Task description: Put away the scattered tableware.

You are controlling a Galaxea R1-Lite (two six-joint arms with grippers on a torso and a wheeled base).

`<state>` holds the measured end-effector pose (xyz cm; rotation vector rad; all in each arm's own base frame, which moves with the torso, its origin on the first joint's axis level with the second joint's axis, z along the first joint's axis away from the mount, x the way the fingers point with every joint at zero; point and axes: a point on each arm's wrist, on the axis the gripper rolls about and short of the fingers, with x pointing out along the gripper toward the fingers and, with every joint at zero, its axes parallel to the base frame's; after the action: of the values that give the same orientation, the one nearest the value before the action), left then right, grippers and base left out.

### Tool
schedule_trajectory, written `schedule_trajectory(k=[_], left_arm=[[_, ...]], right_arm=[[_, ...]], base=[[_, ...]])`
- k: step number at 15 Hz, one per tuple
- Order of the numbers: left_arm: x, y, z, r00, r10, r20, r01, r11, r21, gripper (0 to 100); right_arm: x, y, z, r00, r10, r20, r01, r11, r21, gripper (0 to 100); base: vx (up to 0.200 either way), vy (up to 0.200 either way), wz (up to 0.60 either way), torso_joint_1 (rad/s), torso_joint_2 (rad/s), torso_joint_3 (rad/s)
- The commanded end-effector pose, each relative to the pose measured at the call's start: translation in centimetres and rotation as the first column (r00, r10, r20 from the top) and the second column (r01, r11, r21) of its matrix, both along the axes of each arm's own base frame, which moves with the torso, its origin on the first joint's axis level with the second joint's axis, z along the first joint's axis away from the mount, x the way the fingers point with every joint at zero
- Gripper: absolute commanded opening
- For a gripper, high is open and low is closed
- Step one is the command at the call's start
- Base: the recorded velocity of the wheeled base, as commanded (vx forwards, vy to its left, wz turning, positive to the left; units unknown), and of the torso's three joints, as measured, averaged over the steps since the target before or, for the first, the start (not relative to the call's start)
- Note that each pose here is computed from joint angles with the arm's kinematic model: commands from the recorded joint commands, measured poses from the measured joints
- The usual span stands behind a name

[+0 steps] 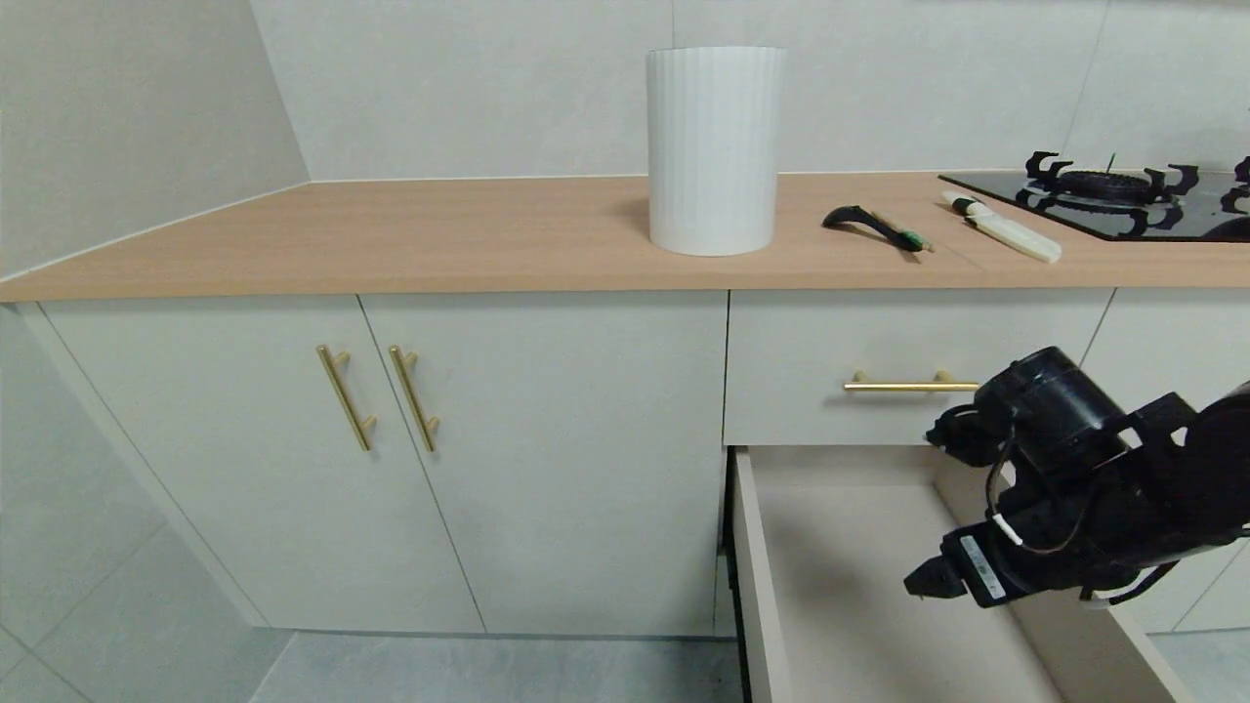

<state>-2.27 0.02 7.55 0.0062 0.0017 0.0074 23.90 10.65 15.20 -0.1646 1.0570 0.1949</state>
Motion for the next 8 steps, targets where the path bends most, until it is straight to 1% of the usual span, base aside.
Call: schedule_trajectory(k=[1,3,8], left_arm=[[0.0,0.0,0.0,1.0,0.0,-0.001,0.0,1.0,0.0,100],[0.0,0.0,0.0,1.0,0.0,-0.001,0.0,1.0,0.0,100],[0.0,0.0,0.0,1.0,0.0,-0.003,0.0,1.0,0.0,100]], right_arm=[[-0.5,-1.0,2.4,0.994,-0.037,0.104,0.032,0.998,0.052,100],[-0.7,-1.5,3.7,0.979,-0.058,0.198,0.04,0.995,0.095,100],[-0.8,-1.7,3.8,0.974,-0.064,0.215,0.044,0.994,0.1,100]], base=[[0.0,0.0,0.0,0.0,0.0,0.0],[0.0,0.0,0.0,0.0,0.0,0.0],[0.0,0.0,0.0,0.0,0.0,0.0]])
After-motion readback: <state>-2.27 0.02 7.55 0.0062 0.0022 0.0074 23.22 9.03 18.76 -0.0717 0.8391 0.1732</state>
